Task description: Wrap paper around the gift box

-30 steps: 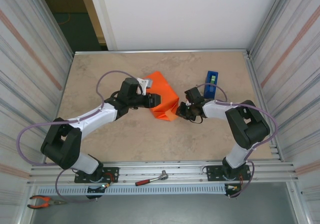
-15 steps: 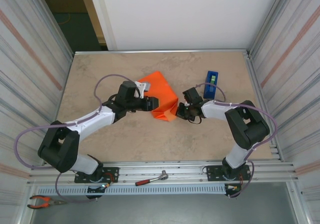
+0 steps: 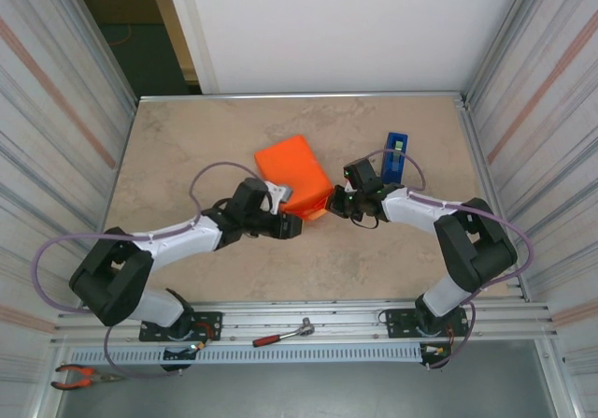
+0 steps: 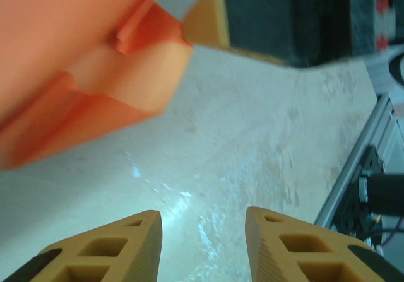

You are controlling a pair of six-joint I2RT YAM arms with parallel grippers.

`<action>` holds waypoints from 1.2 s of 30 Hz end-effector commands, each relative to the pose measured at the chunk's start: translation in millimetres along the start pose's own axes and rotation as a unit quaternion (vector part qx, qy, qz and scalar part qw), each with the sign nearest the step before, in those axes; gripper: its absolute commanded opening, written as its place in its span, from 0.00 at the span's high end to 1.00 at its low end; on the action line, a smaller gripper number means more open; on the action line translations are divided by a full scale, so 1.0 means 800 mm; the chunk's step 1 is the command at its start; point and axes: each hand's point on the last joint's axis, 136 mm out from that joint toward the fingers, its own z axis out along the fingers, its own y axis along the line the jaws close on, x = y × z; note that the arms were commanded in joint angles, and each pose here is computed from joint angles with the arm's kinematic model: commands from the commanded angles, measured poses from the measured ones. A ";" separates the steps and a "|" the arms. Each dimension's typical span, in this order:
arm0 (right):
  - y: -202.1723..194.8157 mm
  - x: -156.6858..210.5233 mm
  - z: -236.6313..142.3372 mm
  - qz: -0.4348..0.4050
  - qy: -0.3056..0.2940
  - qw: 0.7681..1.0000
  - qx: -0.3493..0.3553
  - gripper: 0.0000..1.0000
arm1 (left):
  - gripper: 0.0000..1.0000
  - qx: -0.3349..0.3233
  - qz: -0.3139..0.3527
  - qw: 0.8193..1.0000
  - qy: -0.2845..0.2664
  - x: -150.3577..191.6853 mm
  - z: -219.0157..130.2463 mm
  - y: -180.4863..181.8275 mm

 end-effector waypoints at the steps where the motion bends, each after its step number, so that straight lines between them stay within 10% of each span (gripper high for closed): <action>1: 0.024 -0.009 -0.010 0.005 -0.006 1.000 -0.028 1.00 | 0.62 0.018 0.049 0.999 -0.002 0.010 0.008 -0.026; 12: 0.024 -0.006 -0.009 0.012 -0.005 0.999 -0.032 1.00 | 0.71 0.015 0.067 0.998 0.011 0.025 0.077 -0.031; 25: 0.023 -0.001 -0.012 0.016 0.002 0.999 -0.040 1.00 | 0.80 -0.165 0.072 0.982 -0.055 -0.031 0.095 0.055; 31: -0.004 -0.006 -0.036 0.036 -0.025 0.999 -0.029 0.62 | 0.80 -0.178 0.068 0.979 -0.075 -0.050 0.076 0.065; 36: -0.027 0.006 -0.025 0.047 -0.017 0.998 -0.031 0.79 | 0.79 -0.172 0.066 0.979 -0.085 -0.061 0.064 0.063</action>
